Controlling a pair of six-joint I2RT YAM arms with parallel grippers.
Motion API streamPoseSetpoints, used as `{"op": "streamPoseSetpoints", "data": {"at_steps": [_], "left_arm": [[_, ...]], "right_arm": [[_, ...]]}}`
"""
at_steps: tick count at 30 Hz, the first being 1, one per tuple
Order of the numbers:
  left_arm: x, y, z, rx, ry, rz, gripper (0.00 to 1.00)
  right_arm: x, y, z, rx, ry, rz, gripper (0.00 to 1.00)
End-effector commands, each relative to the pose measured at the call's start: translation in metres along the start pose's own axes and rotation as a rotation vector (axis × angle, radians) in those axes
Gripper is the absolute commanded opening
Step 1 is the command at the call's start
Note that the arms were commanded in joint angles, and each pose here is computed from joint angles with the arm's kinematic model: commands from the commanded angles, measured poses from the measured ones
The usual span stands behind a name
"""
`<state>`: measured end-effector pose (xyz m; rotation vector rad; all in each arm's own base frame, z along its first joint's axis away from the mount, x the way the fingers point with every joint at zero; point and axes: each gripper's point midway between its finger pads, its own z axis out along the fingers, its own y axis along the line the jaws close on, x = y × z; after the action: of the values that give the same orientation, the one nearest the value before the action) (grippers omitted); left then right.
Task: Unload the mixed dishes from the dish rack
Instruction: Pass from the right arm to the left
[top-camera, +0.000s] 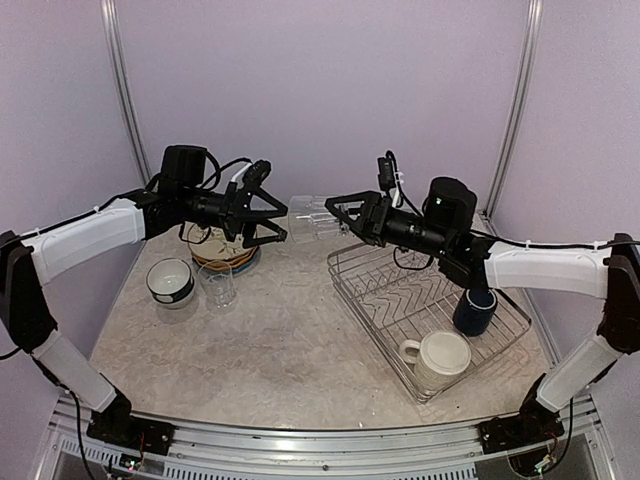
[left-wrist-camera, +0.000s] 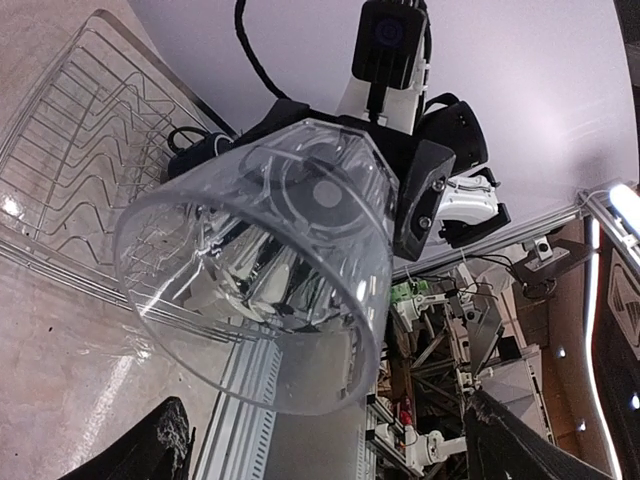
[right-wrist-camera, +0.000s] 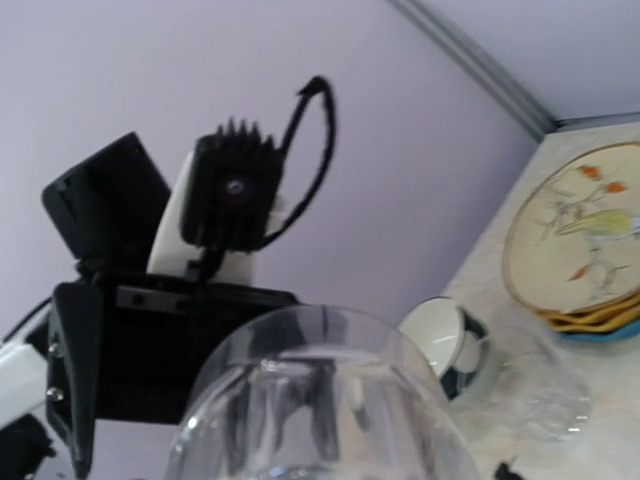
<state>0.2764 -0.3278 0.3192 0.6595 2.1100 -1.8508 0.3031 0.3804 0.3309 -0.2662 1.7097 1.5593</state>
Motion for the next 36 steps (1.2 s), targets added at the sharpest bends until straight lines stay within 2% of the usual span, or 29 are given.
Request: {"op": "streamPoseSetpoints", "data": {"at_steps": [1,4,12,17,19,22,24,26,31,34,36], "left_arm": [[0.003,-0.005,0.004,0.061,0.016,-0.003,0.88],[0.004,-0.011,0.004,0.103,0.018,0.009,0.82],[0.005,-0.019,0.003,0.154,0.025,0.018,0.48],[0.005,-0.018,0.003,0.154,0.026,0.014,0.31],[0.003,-0.017,0.002,0.148,0.022,0.006,0.21],[0.001,-0.013,0.003,0.132,0.017,-0.003,0.10],[0.000,-0.010,0.003,0.112,0.007,-0.007,0.04],[-0.003,-0.006,0.002,0.084,-0.009,-0.007,0.00],[-0.006,0.006,-0.003,-0.057,-0.057,0.003,0.00],[-0.012,0.017,-0.011,-0.181,-0.104,0.021,0.00],[-0.016,0.028,-0.019,-0.279,-0.139,0.026,0.00]], "right_arm": [[-0.007,0.029,0.016,-0.155,-0.042,0.012,0.09],[-0.003,0.027,0.023,-0.178,-0.049,0.031,0.09],[0.008,0.017,0.030,-0.212,-0.060,0.071,0.09],[0.017,0.008,0.034,-0.207,-0.043,0.102,0.10],[0.019,0.007,0.033,-0.208,-0.040,0.108,0.13],[0.021,0.005,0.031,-0.199,-0.040,0.110,0.20],[0.021,0.005,0.030,-0.194,-0.038,0.098,0.27],[0.021,0.003,0.029,-0.169,-0.034,0.084,0.41],[0.019,-0.017,0.020,-0.004,-0.019,0.029,0.87],[0.023,-0.040,0.012,0.170,0.041,-0.010,0.99],[0.021,-0.048,0.002,0.259,0.057,-0.047,1.00]]}}
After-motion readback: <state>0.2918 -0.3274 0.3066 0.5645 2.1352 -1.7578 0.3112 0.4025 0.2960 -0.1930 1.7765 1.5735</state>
